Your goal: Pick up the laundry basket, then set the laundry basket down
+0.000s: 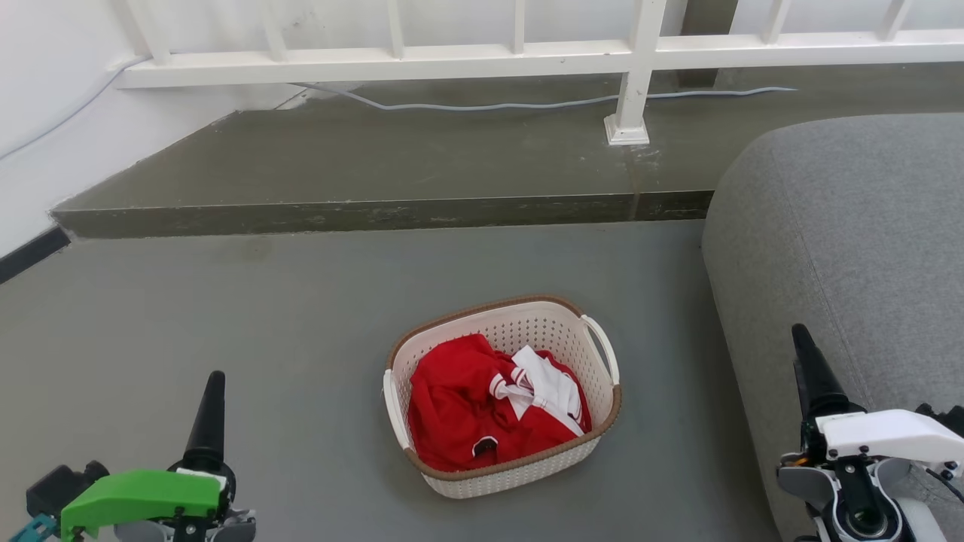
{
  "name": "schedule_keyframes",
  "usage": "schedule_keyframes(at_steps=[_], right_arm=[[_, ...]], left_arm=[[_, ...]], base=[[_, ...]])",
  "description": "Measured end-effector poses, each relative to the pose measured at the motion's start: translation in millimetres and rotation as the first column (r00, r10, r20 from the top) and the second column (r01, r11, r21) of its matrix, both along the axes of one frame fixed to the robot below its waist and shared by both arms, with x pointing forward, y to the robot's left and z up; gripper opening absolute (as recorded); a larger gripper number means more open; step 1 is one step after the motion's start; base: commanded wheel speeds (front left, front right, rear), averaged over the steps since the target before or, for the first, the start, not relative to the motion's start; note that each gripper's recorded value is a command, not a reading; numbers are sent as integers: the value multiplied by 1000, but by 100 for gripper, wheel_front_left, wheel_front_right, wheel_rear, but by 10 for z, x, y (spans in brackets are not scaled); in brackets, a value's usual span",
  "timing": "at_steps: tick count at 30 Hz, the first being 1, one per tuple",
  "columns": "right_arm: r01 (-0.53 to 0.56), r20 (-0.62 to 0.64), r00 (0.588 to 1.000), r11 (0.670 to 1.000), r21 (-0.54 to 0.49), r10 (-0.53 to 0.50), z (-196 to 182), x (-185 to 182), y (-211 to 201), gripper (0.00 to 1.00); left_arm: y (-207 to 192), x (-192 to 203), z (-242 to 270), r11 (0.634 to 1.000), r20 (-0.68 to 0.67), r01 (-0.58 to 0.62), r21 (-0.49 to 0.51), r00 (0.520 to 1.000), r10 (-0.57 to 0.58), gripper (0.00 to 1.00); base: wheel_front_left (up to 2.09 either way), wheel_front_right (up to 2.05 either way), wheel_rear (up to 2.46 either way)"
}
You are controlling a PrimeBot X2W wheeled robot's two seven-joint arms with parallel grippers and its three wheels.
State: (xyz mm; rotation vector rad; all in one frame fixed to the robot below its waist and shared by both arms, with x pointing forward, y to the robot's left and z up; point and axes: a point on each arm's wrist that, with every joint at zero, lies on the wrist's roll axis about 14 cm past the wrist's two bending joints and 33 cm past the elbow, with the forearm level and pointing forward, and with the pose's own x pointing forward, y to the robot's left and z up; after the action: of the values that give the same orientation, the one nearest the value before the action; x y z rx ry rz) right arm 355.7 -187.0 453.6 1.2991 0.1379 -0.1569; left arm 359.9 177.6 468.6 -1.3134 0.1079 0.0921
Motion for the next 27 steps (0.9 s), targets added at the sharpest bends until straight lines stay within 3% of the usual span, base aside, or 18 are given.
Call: schedule_keyframes(at_steps=[9, 27], right_arm=[[-65, 2, 998, 976, -209, 67, 71, 27, 112, 100], [-141, -37, 989, 863, -485, 141, 36, -35, 307, 100]], left_arm=[[-22, 25, 113, 971, 20, 33, 238, 999, -39, 100], [-209, -29, 183, 815, 25, 81, 573, 993, -117, 100]], base=[[0, 0, 0], [0, 0, 0]])
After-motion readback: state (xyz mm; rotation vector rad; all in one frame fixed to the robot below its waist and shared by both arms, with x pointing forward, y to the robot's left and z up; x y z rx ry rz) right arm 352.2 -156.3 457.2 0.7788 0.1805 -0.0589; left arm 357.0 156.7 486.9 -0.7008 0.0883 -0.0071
